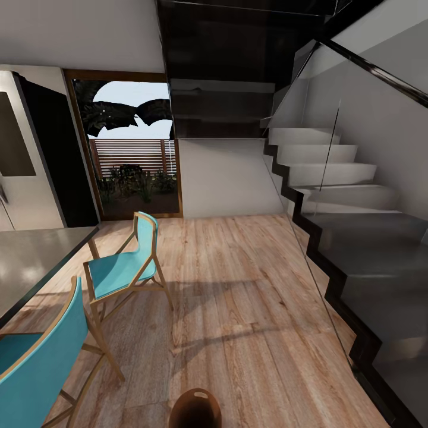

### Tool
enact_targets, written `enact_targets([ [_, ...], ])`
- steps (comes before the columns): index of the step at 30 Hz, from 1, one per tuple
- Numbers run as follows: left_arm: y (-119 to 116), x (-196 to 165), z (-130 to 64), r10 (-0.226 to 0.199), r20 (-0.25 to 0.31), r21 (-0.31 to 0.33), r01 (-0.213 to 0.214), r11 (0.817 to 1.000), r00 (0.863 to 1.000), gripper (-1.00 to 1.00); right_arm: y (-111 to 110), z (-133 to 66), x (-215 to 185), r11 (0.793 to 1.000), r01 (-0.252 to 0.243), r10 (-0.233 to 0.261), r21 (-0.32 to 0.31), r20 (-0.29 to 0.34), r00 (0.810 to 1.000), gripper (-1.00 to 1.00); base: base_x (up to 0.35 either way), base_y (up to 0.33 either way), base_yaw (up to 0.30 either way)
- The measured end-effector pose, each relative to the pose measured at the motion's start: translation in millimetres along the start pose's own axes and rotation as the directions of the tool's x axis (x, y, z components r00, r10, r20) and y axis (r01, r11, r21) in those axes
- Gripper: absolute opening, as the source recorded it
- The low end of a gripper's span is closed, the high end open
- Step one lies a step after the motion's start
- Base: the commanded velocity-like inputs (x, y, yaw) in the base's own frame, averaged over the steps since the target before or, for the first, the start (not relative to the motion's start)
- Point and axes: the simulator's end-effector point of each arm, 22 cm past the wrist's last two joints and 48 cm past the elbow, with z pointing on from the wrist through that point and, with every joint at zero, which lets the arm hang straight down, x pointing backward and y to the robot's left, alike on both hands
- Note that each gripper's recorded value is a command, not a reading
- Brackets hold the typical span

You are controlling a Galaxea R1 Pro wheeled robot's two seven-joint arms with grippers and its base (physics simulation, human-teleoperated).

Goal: Put the three can of soda from the living room inside the tash can in the kitchen.

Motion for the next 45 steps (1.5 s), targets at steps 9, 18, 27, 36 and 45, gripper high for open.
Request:
enact_targets([
  [9,0.0,0.0,0.0,0.000,0.000,0.000,0.000,1.000,1.000,1.00,0.0,0.0,0.0,1.000,0.000,0.000,0.000,0.000,1.000,1.00,0.000,0.000,0.000],
  [18,0.0,0.0,0.0,0.000,0.000,0.000,0.000,1.000,1.000,1.00,0.0,0.0,0.0,1.000,0.000,0.000,0.000,0.000,1.000,1.00,0.000,0.000,0.000],
  [27,0.0,0.0,0.0,0.000,0.000,0.000,0.000,1.000,1.000,1.00,0.0,0.0,0.0,1.000,0.000,0.000,0.000,0.000,1.000,1.00,0.000,0.000,0.000],
  [36,0.0,0.0,0.0,0.000,0.000,0.000,0.000,1.000,1.000,1.00,0.0,0.0,0.0,1.000,0.000,0.000,0.000,0.000,1.000,1.00,0.000,0.000,0.000],
  [45,0.0,0.0,0.0,0.000,0.000,0.000,0.000,1.000,1.000,1.00,0.0,0.0,0.0,1.000,0.000,0.000,0.000,0.000,1.000,1.00,0.000,0.000,0.000],
])
